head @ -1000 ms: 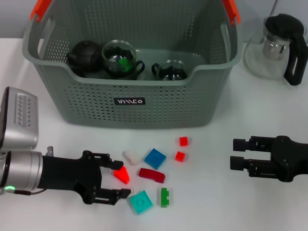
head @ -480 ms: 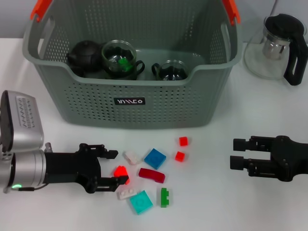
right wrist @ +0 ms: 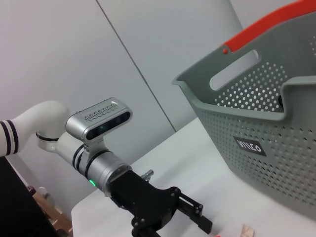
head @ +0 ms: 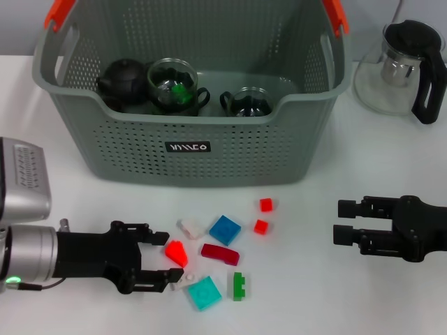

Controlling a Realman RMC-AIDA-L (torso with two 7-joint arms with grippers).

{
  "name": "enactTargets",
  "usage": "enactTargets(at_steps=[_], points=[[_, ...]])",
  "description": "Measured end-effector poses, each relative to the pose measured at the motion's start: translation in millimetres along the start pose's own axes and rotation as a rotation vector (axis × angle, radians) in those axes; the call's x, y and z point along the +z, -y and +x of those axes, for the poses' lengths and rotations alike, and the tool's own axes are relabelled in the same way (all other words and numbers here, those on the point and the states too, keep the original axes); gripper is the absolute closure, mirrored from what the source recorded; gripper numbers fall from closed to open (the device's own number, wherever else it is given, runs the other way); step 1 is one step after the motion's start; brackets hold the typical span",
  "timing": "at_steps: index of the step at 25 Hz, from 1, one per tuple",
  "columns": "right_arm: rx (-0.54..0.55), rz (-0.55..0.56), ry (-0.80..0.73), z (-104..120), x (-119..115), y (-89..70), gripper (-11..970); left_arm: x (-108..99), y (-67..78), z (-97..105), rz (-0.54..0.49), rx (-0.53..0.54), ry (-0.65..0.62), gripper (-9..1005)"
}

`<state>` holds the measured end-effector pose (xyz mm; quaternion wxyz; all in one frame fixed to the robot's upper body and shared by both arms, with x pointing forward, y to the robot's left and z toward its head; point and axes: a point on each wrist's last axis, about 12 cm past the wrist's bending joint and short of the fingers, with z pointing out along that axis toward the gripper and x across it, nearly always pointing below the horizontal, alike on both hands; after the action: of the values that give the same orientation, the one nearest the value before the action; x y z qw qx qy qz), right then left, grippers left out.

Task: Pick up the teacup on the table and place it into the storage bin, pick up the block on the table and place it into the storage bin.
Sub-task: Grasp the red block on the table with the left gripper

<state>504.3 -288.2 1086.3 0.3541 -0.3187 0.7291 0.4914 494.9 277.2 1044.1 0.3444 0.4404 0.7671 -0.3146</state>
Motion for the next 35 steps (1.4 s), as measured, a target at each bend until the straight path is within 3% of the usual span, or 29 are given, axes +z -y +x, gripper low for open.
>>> enactTargets(at_steps=[6,15,28,35], points=[[0.0,0.001,0.0,0.0,-0.1,0.1,259,-11.6,0.7,3.9,-0.003,-0.033,0.019,276],[-0.002,0.005,0.001,-1.0,-0.4,0.8,259,-0.4,7.3,10.9,0.044,-0.046,-0.032,275],[0.003,0.008,0.002,1.1,-1.8,0.4,260,12.8,-1.9,0.3,0.028,-0.031,-0.027,274],[0.003,0.006,0.003,1.2,-1.7,0.1,260,5.8,-4.9,-4.4,0.008,-0.019,0.009,273]])
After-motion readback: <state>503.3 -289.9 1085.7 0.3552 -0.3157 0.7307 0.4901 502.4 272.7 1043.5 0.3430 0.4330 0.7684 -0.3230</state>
